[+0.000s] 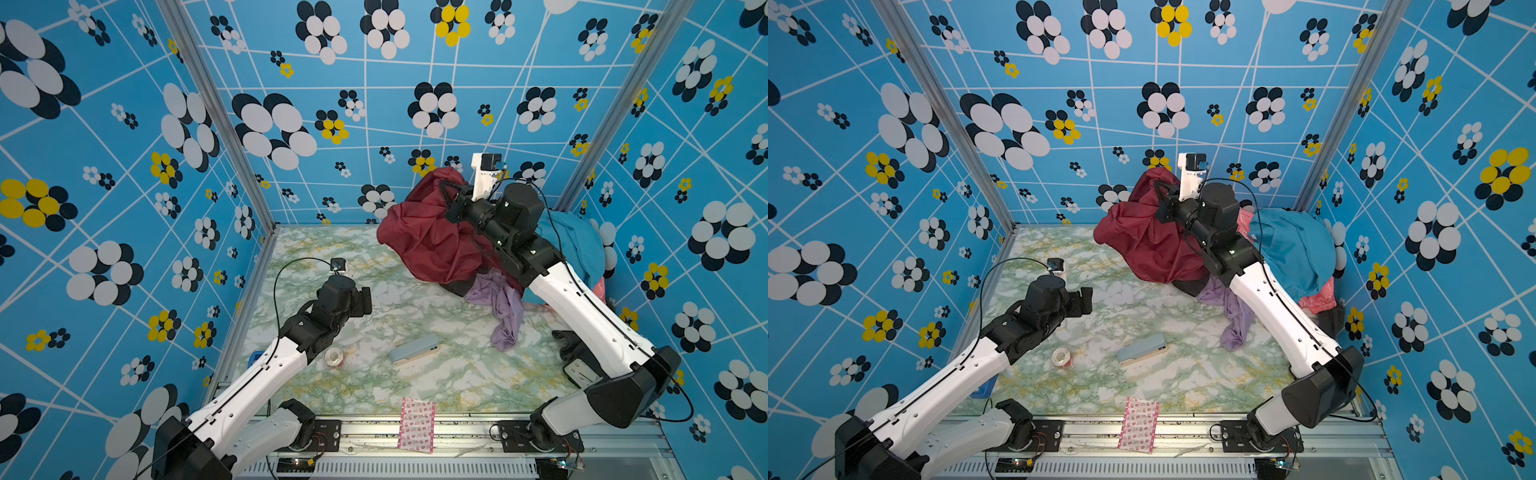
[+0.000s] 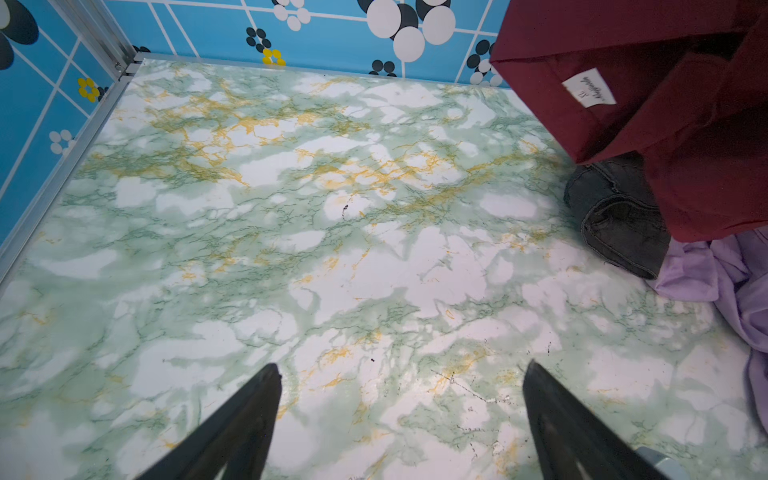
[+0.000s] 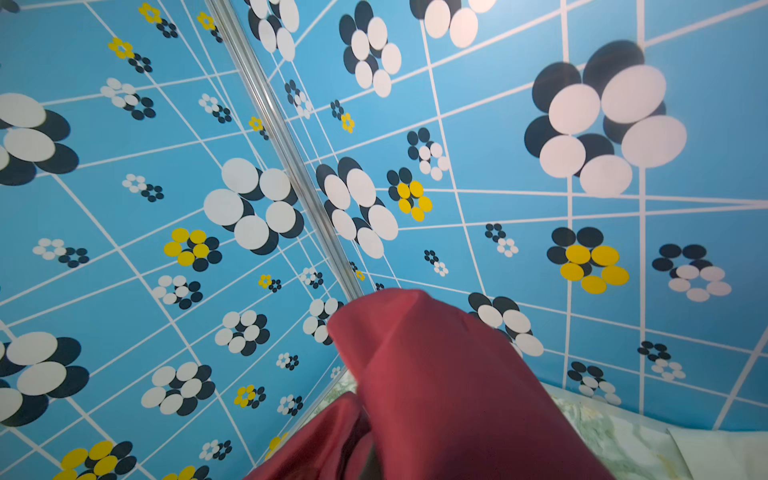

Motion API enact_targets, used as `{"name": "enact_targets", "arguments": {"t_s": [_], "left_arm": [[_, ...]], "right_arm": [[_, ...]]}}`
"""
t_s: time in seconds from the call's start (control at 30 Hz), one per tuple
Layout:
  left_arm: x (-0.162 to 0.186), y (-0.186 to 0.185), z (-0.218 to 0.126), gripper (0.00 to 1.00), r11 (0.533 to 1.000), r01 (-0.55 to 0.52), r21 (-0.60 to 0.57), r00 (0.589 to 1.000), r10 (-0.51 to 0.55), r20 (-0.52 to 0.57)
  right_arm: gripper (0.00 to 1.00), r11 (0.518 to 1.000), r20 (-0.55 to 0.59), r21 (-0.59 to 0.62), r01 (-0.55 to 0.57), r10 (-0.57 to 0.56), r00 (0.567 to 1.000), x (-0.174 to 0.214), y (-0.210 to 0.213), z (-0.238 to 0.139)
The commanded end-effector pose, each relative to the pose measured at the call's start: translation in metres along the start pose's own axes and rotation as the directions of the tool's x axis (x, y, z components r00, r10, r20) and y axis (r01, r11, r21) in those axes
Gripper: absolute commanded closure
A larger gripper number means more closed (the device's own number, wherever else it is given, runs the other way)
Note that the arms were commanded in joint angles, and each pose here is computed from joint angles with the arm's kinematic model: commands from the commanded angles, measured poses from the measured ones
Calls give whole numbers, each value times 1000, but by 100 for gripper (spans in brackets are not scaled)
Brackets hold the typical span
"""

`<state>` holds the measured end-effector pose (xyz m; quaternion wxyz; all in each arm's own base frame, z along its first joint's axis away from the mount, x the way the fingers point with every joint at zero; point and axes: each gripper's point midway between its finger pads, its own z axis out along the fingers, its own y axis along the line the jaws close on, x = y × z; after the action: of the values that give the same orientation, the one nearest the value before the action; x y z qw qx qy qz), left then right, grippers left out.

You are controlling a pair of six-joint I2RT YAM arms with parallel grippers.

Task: Pick out a specific cloth from the pile
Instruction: 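Lift the maroon cloth high out of the pile with the right gripper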

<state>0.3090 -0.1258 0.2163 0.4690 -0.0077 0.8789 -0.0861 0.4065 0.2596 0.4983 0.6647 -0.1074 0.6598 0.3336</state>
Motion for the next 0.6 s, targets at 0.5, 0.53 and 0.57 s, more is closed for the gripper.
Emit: {"name": "enact_targets", "arguments": {"t_s": [0.5,0.53,0.57], "left_arm": [[3,14,-14,8,999,-10,-39,999,12,33],[4,14,-15,7,999,-10,-38,999,11,35],[3,15,-16,7,999,-8,-38,999,10,38]], "right_arm": [[100,913,389,-396,96,73,918,-129,100,-39],[100,905,391,-414,96,81,917,-130,103,-39],[100,896,393,-435,94,95,915,-132,107,-38]]}}
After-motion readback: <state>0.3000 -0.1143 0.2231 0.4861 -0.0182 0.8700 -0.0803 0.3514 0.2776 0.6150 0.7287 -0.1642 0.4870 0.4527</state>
